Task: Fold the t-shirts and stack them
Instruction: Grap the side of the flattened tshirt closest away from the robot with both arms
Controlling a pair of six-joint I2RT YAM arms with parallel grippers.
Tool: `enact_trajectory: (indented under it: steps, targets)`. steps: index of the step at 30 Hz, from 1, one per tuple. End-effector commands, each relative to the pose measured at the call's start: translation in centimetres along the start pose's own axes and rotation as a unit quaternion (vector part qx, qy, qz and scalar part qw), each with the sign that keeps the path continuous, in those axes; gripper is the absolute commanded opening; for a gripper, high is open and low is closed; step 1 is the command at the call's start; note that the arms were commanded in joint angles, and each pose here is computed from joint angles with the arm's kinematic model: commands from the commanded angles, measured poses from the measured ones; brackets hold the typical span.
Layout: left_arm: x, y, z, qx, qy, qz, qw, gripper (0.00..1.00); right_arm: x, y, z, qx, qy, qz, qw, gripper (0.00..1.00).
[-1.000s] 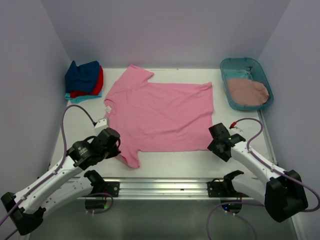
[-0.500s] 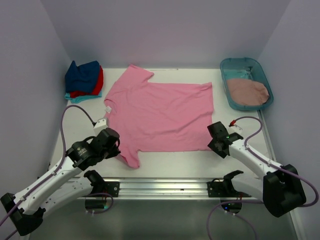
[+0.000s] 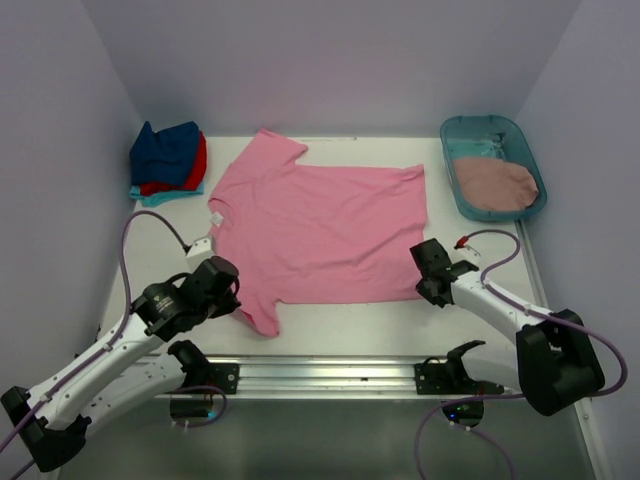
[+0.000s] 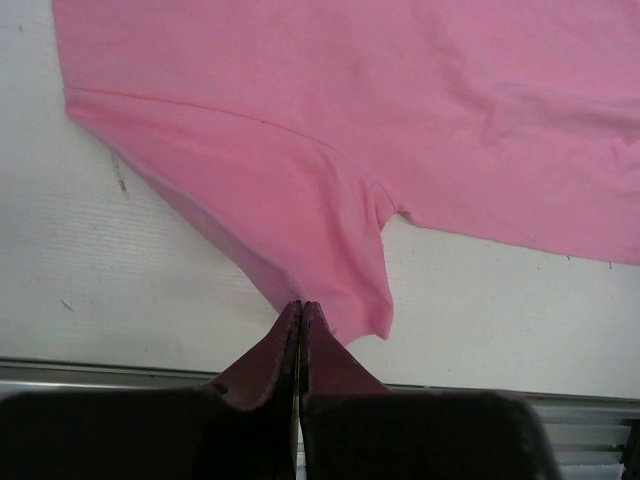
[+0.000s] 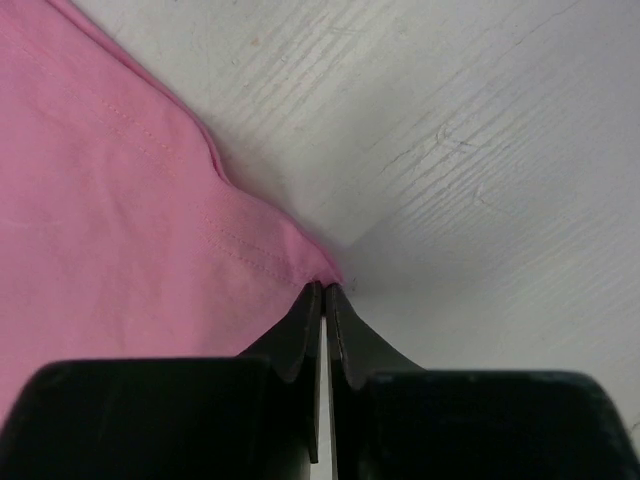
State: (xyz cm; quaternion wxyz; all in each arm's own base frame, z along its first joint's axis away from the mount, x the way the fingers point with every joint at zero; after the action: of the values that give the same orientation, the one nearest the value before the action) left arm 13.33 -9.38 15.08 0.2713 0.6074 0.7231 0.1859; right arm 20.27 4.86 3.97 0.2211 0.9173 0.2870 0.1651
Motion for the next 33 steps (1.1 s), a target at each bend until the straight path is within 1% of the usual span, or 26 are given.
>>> enact_trajectory:
  steps: [1, 6, 8, 9, 11, 12, 16, 21, 24, 28, 32, 33]
  targets:
    - [0.3, 0.3, -0.3, -0.011, 0.005, -0.009, 1.000, 0.00, -1.0, -0.1, 0.4, -0.003, -0.025, 0.004, 1.000, 0.00]
    - [0.3, 0.4, -0.5, -0.013, 0.002, -0.008, 1.000, 0.00, -1.6, 0.1, -0.6, -0.001, -0.016, 0.005, 1.000, 0.00]
    - [0.2, 0.7, -0.8, -0.017, 0.001, -0.011, 1.000, 0.00, -1.6, 0.6, -1.4, -0.007, -0.005, 0.005, 1.000, 0.00]
    - [0.2, 0.9, -1.1, -0.021, -0.001, -0.012, 1.000, 0.00, -1.7, 1.2, -2.5, -0.013, 0.011, 0.011, 1.000, 0.00]
    - [0.2, 1.8, -1.8, -0.038, -0.007, -0.015, 0.999, 0.00, -1.6, 2.1, -3.6, -0.024, 0.028, 0.012, 0.999, 0.00]
    - [0.2, 2.5, -2.7, -0.052, -0.013, -0.022, 0.998, 0.00, -1.6, 2.9, -4.9, -0.034, 0.048, 0.020, 0.998, 0.00]
    - [0.9, 4.2, -4.8, -0.083, -0.006, -0.035, 0.996, 0.00, -1.4, 4.8, -7.6, -0.058, 0.082, 0.027, 0.995, 0.00]
    - [1.8, 5.8, -7.4, -0.108, -0.001, -0.052, 0.993, 0.00, -1.1, 6.2, -10.0, -0.062, 0.094, 0.016, 0.993, 0.00]
    - [2.0, 6.3, -8.5, -0.116, -0.006, -0.061, 0.991, 0.00, -0.7, 6.9, -11.0, -0.070, 0.108, 0.012, 0.992, 0.00]
    - [2.9, 6.9, -9.0, -0.133, 0.015, -0.064, 0.989, 0.00, -0.4, 8.1, -12.0, -0.091, 0.117, 0.011, 0.989, 0.00]
    - [3.6, 8.8, -8.8, -0.183, 0.056, -0.068, 0.979, 0.00, 0.8, 9.6, -11.8, -0.123, 0.102, -0.003, 0.987, 0.00]
    - [3.3, 9.0, -8.6, -0.186, 0.053, -0.071, 0.979, 0.00, 1.2, 9.8, -11.7, -0.127, 0.100, -0.002, 0.987, 0.00]
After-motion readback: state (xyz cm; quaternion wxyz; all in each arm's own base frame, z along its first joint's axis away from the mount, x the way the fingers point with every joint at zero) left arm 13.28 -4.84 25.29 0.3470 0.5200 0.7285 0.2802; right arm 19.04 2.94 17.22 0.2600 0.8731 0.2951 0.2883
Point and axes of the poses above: each gripper's point midway between its finger pads, its own z axis out along the fingers, its own x axis along the line the jaws close on, y = z × x, the point moved 3 cm from there along -z, back along the fingers, and after that the axes turned 10 degrees about z, right-handed, at the moved point
